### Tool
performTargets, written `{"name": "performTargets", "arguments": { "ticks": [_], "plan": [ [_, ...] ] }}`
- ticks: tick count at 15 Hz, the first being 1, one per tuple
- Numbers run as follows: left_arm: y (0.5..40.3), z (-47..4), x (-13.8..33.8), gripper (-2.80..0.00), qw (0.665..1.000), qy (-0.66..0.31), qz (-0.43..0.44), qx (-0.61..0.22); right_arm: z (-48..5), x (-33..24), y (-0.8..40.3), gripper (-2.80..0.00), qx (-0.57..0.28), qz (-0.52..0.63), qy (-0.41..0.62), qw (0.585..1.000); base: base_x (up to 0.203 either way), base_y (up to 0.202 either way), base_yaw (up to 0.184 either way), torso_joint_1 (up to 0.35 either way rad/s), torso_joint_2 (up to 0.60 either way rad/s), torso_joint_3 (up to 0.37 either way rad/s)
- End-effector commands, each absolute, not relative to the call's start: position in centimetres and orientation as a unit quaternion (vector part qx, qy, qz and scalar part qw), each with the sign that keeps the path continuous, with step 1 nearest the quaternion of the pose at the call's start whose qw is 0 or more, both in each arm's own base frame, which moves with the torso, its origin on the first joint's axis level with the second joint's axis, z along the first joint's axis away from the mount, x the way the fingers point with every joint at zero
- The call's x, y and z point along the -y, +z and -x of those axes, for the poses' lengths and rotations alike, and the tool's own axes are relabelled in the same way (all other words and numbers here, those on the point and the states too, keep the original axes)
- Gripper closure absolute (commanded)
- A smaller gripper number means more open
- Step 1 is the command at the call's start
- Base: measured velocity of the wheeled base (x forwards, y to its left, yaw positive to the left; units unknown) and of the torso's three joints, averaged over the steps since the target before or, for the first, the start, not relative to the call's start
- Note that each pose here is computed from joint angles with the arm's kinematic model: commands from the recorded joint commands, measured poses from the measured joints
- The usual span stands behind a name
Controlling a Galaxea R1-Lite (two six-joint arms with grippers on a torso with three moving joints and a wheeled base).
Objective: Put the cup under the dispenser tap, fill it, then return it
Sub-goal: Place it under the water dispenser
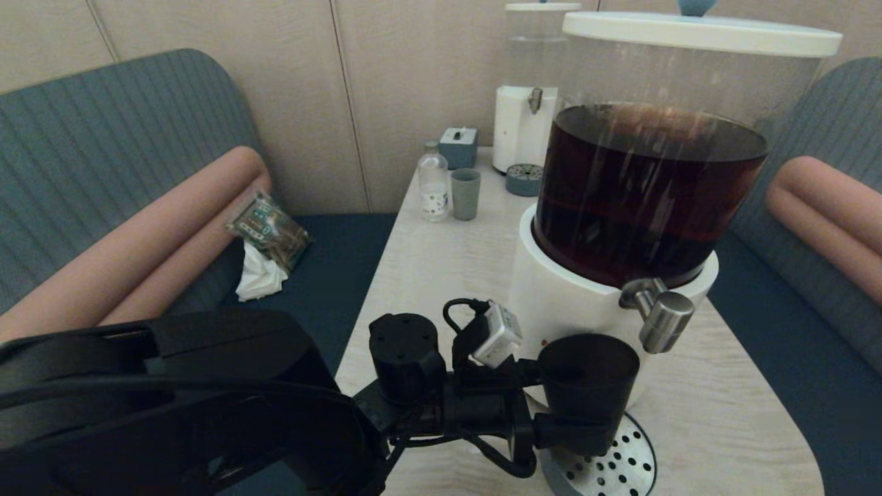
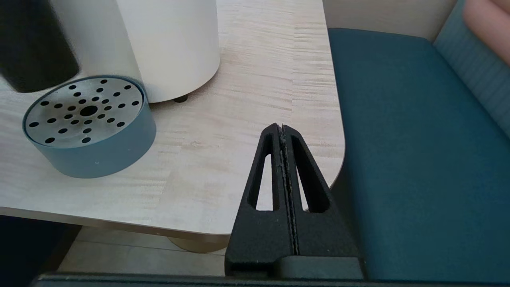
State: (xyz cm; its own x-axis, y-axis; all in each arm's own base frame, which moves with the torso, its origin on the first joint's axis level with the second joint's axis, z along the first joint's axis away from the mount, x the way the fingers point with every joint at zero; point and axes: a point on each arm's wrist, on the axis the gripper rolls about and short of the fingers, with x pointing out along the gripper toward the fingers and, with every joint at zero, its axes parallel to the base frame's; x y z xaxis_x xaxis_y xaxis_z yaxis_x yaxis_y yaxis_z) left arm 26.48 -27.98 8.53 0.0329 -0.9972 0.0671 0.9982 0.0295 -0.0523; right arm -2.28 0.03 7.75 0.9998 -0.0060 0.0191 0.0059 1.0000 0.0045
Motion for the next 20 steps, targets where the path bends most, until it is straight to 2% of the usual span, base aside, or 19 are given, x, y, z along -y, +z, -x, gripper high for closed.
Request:
{"name": "performTargets", "arguments": {
  "ticks": [1,20],
  "plan": [
    [8.0,-26.7,28.6,0.00,0.714,-0.699,0.043,0.008,2.2,0.0,7.5,0.00,0.007,-0.002,-0.003,1.000,0.000,0.000,0.000,0.000,0.00,0.000],
    [6.0,-27.1,30.4,0.00,0.706,-0.707,0.043,-0.002,2.2,0.0,7.6,0.00,0.007,-0.002,-0.003,1.000,0.000,0.000,0.000,0.000,0.00,0.000]
  ]
}}
